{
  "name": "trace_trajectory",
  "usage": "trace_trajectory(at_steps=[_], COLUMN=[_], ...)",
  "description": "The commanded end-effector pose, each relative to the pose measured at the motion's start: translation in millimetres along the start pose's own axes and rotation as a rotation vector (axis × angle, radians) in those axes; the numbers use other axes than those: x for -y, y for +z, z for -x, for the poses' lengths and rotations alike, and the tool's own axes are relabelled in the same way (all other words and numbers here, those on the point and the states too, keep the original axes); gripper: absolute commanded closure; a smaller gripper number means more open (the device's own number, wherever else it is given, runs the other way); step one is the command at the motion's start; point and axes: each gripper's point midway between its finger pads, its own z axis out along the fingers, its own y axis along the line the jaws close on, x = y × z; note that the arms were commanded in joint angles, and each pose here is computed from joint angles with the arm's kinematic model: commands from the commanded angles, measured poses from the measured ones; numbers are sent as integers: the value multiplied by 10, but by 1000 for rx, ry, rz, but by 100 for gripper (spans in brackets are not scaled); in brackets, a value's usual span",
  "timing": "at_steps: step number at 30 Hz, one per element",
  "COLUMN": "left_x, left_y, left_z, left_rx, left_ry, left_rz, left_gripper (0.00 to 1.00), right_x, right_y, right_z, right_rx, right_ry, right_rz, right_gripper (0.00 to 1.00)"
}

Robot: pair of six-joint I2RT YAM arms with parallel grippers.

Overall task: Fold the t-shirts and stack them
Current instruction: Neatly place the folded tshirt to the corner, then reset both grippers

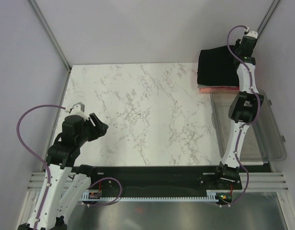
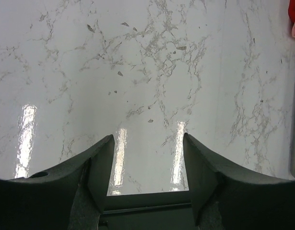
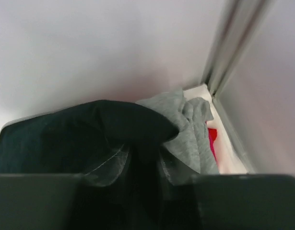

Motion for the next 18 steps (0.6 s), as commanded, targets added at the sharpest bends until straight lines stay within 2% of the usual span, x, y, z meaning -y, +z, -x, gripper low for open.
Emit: trace_trajectory(at_steps=[1,2,3,6,7,9,10,12,13,15,16,18], left_x=[-10,-8,-3,12,14,11,21,26,33,49,48,47], left_y=[-17,-27,-35,-58,-55,-50,-56,-74,-91,-137,-140,-154], left_z=[79,78,86,95,93,90,97,95,101,132,126,134], left_rx=[42,44,49,60,58,54,56,61,68,93,94,102], left_ry=[-25,-24,-24,-24,-24,-22,-20,-19,-19,-20,-20,-21], left_rz=[10,7,3,-8,-9,-7,-11,-18,-24,-38,-40,-42], left_gripper=[34,34,34,33,33,33,33,33,33,32,32,32], right_x=[314,322,325,347,362,373,366,384,366,311,257,87], right_y=[100,78,46,-286,-550,-784,-1065,-1352,-1666,-1960,-2315,-2498], right_z=[356,388,425,740,1051,1207,1476,1659,1906,2034,2243,2150], right_rx=[164,171,176,220,275,296,341,360,406,414,460,411], right_ry=[62,75,81,135,158,195,212,243,260,270,303,311], right_rz=[-168,-175,-178,-213,-227,-244,-242,-254,-246,-215,-180,-86], right_gripper=[19,5,2,2,2,2,2,2,2,2,2,2])
